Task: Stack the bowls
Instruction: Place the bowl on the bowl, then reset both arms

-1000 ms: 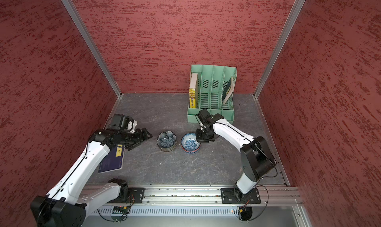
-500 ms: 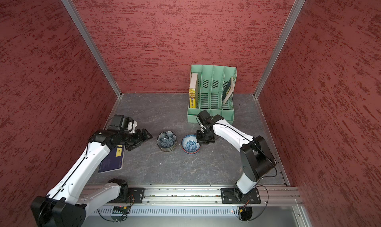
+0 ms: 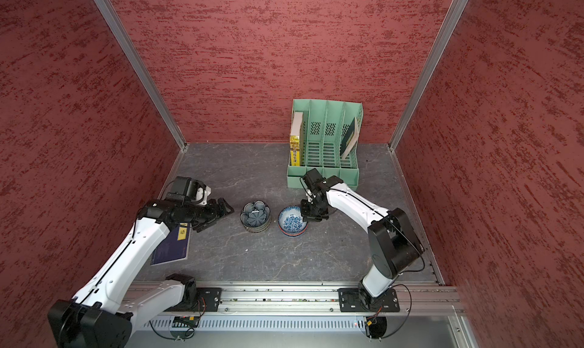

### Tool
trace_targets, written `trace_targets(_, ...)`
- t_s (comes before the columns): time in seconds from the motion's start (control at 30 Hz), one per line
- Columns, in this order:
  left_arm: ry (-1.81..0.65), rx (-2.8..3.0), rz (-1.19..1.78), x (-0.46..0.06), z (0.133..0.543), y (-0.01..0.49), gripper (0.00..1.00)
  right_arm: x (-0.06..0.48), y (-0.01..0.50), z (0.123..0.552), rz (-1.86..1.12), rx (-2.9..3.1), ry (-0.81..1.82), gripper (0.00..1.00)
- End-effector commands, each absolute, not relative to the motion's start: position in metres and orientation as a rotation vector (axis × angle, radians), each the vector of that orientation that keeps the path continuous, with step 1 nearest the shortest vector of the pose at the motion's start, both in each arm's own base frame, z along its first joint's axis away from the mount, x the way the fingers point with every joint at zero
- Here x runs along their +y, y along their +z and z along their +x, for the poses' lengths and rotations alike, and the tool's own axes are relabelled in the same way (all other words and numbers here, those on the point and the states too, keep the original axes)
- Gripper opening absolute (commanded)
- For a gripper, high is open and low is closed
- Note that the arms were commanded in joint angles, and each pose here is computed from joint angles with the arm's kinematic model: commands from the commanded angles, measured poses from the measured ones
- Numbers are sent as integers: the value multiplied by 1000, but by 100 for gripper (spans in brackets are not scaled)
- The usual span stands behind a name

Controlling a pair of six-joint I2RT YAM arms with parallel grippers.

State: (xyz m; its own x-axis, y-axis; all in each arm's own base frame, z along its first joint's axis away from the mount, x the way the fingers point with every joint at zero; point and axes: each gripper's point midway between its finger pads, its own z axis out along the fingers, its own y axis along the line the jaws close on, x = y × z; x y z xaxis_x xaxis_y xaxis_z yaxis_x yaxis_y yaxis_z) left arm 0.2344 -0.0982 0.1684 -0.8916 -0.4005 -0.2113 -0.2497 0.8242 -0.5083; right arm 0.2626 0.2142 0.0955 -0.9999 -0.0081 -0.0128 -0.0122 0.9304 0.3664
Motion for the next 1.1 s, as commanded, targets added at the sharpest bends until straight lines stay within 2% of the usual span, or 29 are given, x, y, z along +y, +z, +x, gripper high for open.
trace_targets(0.0,-681,2665,-484,-95,240,171,89,218,105,266,-29,3059,625,27)
trace_targets(0.1,-661,2640,-501,-91,245,175,90,217,112,266,-41,3049,618,42)
trace_targets(0.2,-578,2582,-532,-80,254,182,90,213,128,273,-61,2994,582,52)
trace_targets(0.33,-348,2398,-567,-45,278,197,92,194,168,300,-49,2789,457,64)
trace_targets(0.4,-199,2268,-592,-21,289,206,93,176,197,317,-19,2635,360,76)
trace_targets(0.47,-61,2121,-589,2,300,217,94,147,228,335,32,2446,207,97)
trace_targets(0.57,95,1960,-505,24,312,220,97,79,251,351,218,2212,-85,99)
trace_targets(0.63,139,1879,-509,36,318,208,100,37,245,352,336,2090,-236,98)
trace_targets(0.8,37,1830,-417,39,338,160,100,-16,172,343,377,1961,-387,98)
trace_targets(0.93,0,1836,-370,47,372,134,100,-41,135,355,454,1889,-348,98)
trace_targets(1.0,-2,1809,-293,43,383,137,100,-57,143,366,503,1798,-373,98)
trace_targets(1.07,-28,1805,-257,40,393,133,100,-62,144,370,464,1685,-260,98)
